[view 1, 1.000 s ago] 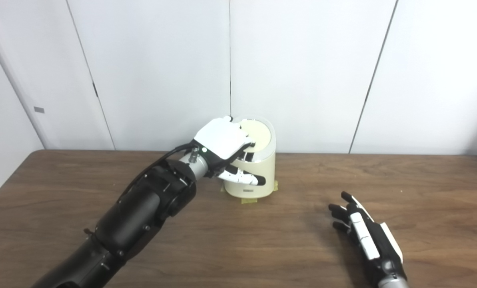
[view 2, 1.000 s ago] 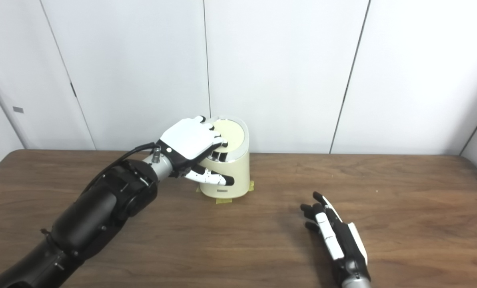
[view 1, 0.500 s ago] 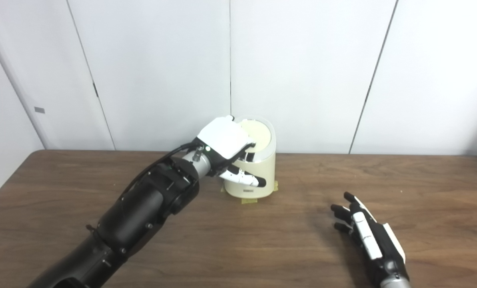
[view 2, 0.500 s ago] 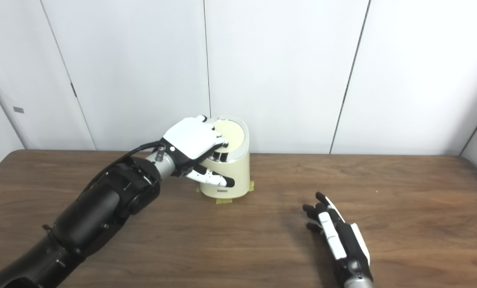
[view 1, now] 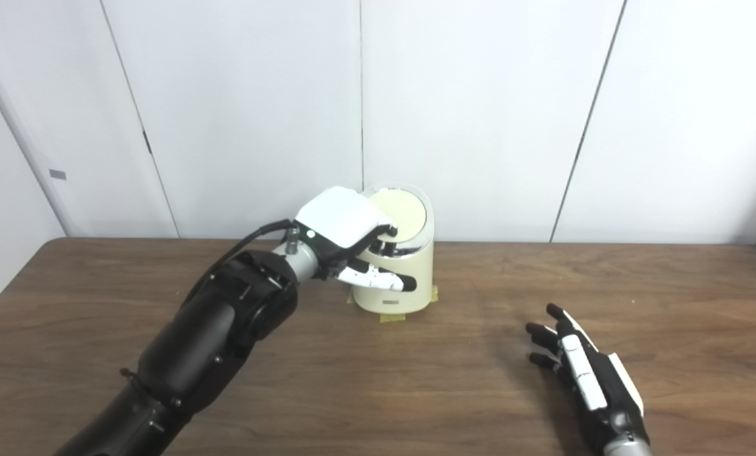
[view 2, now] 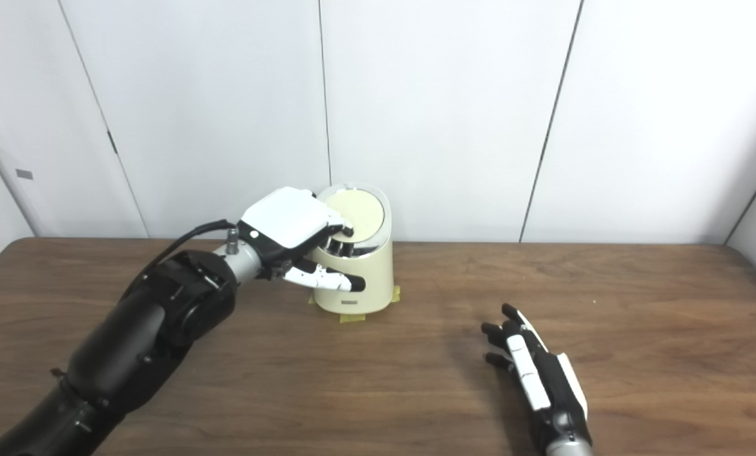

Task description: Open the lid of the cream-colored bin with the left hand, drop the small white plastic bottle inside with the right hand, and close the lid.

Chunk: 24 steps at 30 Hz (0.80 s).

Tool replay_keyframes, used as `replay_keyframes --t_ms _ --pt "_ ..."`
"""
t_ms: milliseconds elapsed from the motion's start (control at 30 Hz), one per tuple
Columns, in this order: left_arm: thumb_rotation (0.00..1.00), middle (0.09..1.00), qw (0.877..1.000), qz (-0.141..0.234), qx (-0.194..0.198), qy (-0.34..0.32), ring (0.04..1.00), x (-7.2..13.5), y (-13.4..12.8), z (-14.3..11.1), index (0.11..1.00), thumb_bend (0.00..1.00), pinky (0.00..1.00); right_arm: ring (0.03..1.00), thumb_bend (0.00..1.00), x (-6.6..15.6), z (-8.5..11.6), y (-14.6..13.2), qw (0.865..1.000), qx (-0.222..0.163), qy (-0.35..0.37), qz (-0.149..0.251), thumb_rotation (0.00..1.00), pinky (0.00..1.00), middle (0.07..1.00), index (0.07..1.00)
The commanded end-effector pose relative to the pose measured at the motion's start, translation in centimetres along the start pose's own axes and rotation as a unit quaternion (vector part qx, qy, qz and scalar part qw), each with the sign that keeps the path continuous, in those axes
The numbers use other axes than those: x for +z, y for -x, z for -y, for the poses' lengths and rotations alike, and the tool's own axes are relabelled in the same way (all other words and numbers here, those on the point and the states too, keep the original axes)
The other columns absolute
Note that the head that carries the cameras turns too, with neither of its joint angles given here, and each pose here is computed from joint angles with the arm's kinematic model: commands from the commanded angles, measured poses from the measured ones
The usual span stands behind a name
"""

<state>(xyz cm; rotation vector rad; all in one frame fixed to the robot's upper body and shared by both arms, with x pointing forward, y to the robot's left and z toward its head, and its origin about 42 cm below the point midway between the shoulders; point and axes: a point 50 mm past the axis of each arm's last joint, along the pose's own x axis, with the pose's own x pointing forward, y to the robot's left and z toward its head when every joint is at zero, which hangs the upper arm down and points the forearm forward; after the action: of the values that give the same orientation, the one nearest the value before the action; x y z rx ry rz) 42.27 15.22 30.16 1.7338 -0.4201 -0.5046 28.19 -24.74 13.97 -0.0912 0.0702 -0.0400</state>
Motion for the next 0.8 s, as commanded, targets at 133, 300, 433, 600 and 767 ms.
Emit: replay_keyframes --t_ms 133,300,433,600,767 --pt "1.00 0.839 0.998 -0.012 0.058 0.012 0.867 -1.2 1.3 -2.6 0.826 0.60 0.91 0.854 0.53 0.8 0.5 -0.5 1.000 -0.005 0.010 0.019 0.90 0.85 0.804 0.931" --pt "0.94 0.838 0.989 -0.028 0.139 0.052 0.858 -2.0 2.3 -3.5 0.829 0.54 0.87 0.838 0.55 0.8 0.5 -0.5 1.000 -0.007 0.009 0.022 0.89 0.82 0.793 0.922" --pt "0.88 0.843 0.974 -0.046 0.190 0.113 0.845 -2.5 3.3 -3.7 0.841 0.50 0.82 0.840 0.56 0.7 0.5 -0.5 1.000 -0.005 0.005 0.021 0.89 0.82 0.795 0.922" --pt "0.89 0.871 0.940 -0.072 0.237 0.233 0.870 -2.9 4.8 -2.8 0.855 0.51 0.77 0.846 0.57 0.7 0.6 -0.7 1.000 -0.006 0.006 0.022 0.89 0.83 0.800 0.924" --pt "0.94 0.897 0.898 -0.091 0.256 0.347 0.880 -2.3 6.9 -0.8 0.881 0.48 0.78 0.838 0.55 0.8 0.6 -0.6 1.000 -0.002 -0.003 0.027 0.88 0.81 0.805 0.926"
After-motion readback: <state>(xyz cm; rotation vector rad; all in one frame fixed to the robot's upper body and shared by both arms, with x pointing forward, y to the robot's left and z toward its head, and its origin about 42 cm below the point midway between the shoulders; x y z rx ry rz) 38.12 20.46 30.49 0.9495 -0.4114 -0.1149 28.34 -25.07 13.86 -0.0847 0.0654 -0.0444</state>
